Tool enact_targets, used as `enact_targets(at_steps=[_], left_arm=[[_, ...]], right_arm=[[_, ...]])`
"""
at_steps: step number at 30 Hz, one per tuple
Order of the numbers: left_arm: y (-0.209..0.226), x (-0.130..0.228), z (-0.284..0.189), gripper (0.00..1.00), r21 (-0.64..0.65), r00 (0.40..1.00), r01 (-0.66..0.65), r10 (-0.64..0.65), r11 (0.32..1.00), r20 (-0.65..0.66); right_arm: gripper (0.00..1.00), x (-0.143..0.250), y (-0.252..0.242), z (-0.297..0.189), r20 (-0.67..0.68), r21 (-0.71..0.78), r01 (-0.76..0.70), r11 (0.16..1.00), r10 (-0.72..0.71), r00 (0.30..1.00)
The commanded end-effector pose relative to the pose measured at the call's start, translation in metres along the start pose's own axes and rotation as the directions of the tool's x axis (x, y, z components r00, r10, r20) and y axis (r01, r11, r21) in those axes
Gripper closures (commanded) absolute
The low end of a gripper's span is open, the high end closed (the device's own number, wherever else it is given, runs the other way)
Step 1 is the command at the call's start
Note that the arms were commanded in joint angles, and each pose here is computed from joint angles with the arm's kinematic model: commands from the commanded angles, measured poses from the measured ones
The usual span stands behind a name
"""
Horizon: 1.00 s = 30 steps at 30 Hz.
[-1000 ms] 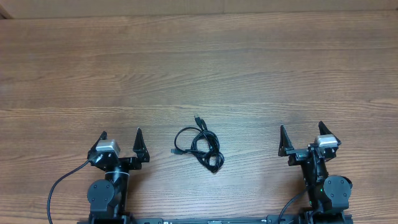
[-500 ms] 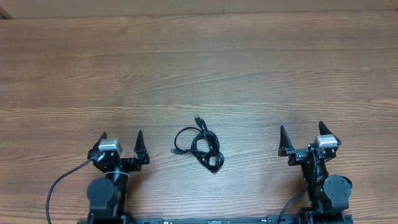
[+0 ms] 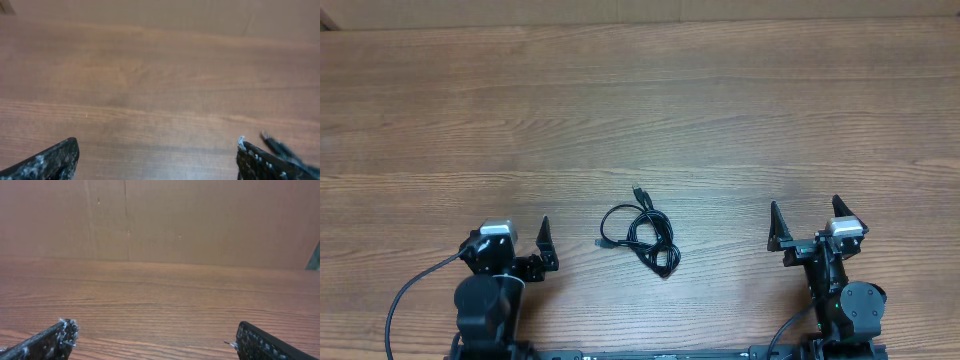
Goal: Untangle cables
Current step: 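Move the left gripper forward over the black cable bundle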
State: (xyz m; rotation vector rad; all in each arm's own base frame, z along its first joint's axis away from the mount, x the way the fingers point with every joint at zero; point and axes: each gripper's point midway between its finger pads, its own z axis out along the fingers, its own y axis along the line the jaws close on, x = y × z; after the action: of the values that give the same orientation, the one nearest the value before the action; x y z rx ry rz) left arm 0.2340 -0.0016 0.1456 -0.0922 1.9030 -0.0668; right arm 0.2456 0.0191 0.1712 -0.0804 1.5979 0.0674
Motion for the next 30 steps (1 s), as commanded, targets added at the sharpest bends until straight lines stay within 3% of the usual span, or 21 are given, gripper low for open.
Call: enact_targets(at_steps=[1,7,12,18,30], left_arm=[[-0.008,-0.019,-0.005,0.0,0.029,0.999,-0.016,0.017,0.999,-0.041],[-0.012,-0.025,-0.003,0.0,0.041,0.981,-0.056,0.063,0.998,-0.183],[-0.012,-0.023,0.009,0.0,0.056,0.933,-0.117,0.129,0.992,-0.337],[-0.013,-0.026,0.021,0.0,0.061,0.88,-0.112,0.127,0.992,-0.458],[-0.044,-0.033,0.043,0.01,0.215,0.775,-0.029,0.157,0.976,-0.612]], right_arm=[[0.0,0.001,-0.003,0.0,0.005,0.016,-0.003,1.0,0.003,1.0],[0.0,0.001,-0.003,0.0,0.005,0.016,-0.003,1.0,0.003,1.0],[0.0,0.001,-0.003,0.0,0.005,0.016,-0.003,1.0,0.003,1.0],[0.0,0.001,-0.003,0.0,0.005,0.016,-0.003,1.0,0.003,1.0],[0.0,0.001,-0.003,0.0,0.005,0.016,-0.003,1.0,0.003,1.0]])
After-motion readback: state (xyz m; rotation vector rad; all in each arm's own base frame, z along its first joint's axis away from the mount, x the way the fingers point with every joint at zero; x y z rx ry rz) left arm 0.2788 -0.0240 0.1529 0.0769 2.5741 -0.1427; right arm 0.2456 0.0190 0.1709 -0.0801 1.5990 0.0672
